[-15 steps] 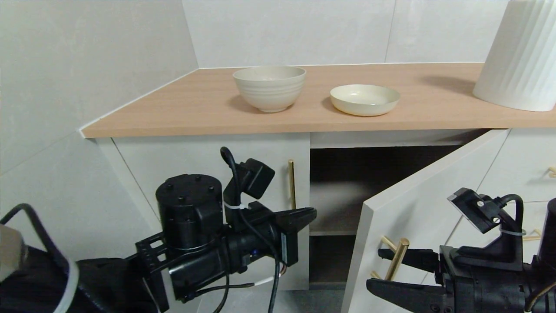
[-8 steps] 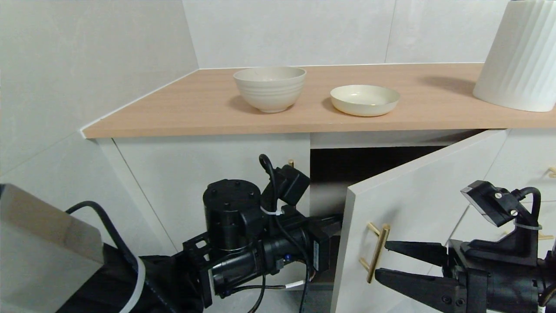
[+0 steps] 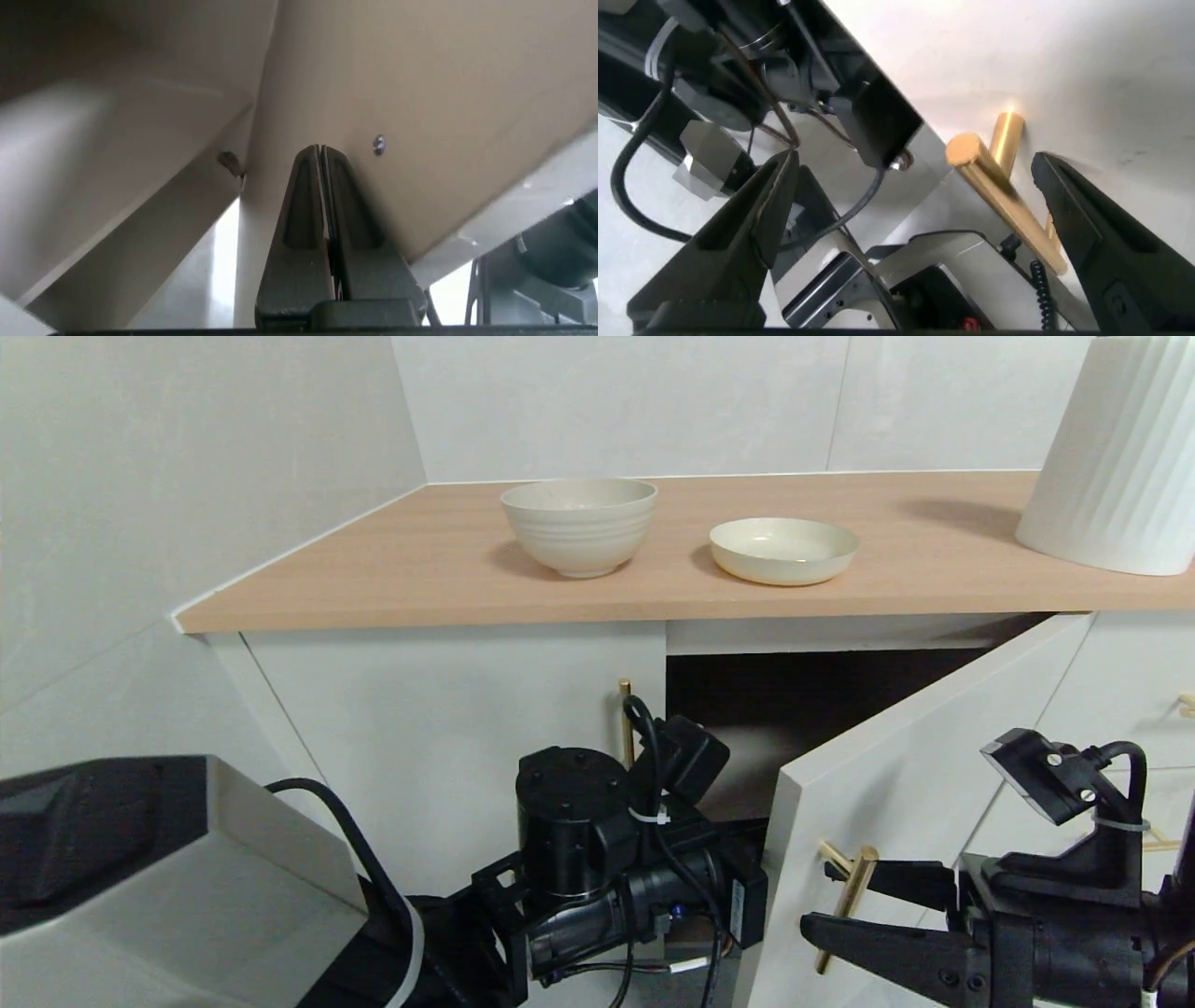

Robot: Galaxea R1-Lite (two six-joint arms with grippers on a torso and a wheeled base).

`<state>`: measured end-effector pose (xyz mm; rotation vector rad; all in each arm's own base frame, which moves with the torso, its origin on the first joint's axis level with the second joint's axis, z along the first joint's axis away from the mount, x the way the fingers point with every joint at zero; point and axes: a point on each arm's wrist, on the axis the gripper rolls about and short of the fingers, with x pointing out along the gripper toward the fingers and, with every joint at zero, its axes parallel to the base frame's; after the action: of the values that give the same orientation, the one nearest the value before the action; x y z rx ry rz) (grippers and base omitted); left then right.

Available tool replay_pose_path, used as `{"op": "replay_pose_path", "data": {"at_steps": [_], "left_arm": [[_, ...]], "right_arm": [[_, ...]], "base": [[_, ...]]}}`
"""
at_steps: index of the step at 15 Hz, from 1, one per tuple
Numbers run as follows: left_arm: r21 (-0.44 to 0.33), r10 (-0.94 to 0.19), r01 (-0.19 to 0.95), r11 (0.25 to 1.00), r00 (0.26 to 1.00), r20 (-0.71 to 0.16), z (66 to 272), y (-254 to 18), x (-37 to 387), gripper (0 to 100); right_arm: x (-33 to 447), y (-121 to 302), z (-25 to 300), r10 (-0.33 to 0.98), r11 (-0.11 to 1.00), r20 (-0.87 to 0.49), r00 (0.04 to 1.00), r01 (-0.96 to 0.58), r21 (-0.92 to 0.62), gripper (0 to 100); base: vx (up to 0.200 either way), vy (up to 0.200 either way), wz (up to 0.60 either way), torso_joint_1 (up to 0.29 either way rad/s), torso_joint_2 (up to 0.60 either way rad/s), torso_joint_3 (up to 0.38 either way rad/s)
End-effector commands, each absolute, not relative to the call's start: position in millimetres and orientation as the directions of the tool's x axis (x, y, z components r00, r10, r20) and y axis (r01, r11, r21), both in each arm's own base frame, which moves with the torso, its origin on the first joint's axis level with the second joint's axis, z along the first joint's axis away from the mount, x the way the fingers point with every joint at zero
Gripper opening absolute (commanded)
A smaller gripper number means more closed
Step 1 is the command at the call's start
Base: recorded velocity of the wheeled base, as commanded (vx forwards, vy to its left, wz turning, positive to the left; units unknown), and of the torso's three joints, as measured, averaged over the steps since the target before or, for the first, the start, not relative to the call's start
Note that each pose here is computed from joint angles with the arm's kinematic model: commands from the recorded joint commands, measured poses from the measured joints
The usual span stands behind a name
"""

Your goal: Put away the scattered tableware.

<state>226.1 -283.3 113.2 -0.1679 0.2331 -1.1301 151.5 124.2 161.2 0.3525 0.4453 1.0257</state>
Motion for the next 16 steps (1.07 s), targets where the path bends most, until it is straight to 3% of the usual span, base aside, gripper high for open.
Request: {"op": "replay_pose_path", "data": {"at_steps": [1,5,10,16], "left_arm": [[-0.248,-0.907,0.873,0.419,0.411,-0.086,120.3,-278.1,222.1,0],[-0.249,-0.908,0.874,0.418,0.410,-0.087,119.8,-278.3,222.2,0],[-0.255,-0.909,0.872,0.418,0.404,-0.105,113.6,-279.8,223.3,0],[-0.263,-0.913,0.875,0.407,0.386,-0.131,113.0,-290.9,223.0,0]], "right_arm": [[154.2,112.5,166.3,0.852,0.513,-0.166,0.497,-0.725,0.461,100],[152.9,87.3,159.8,0.754,0.656,-0.234,0.613,-0.716,0.238,100],[112.4,66.5,206.8,0.736,0.674,-0.268,0.621,-0.708,0.210,100],[112.8,65.7,213.5,0.711,0.701,-0.248,0.658,-0.689,0.184,100]], "base": [[0.000,0.000,0.00,0.000,0.00,0.000],[0.000,0.000,0.00,0.000,0.00,0.000],[0.000,0.000,0.00,0.000,0.00,0.000],[0.000,0.000,0.00,0.000,0.00,0.000]]}}
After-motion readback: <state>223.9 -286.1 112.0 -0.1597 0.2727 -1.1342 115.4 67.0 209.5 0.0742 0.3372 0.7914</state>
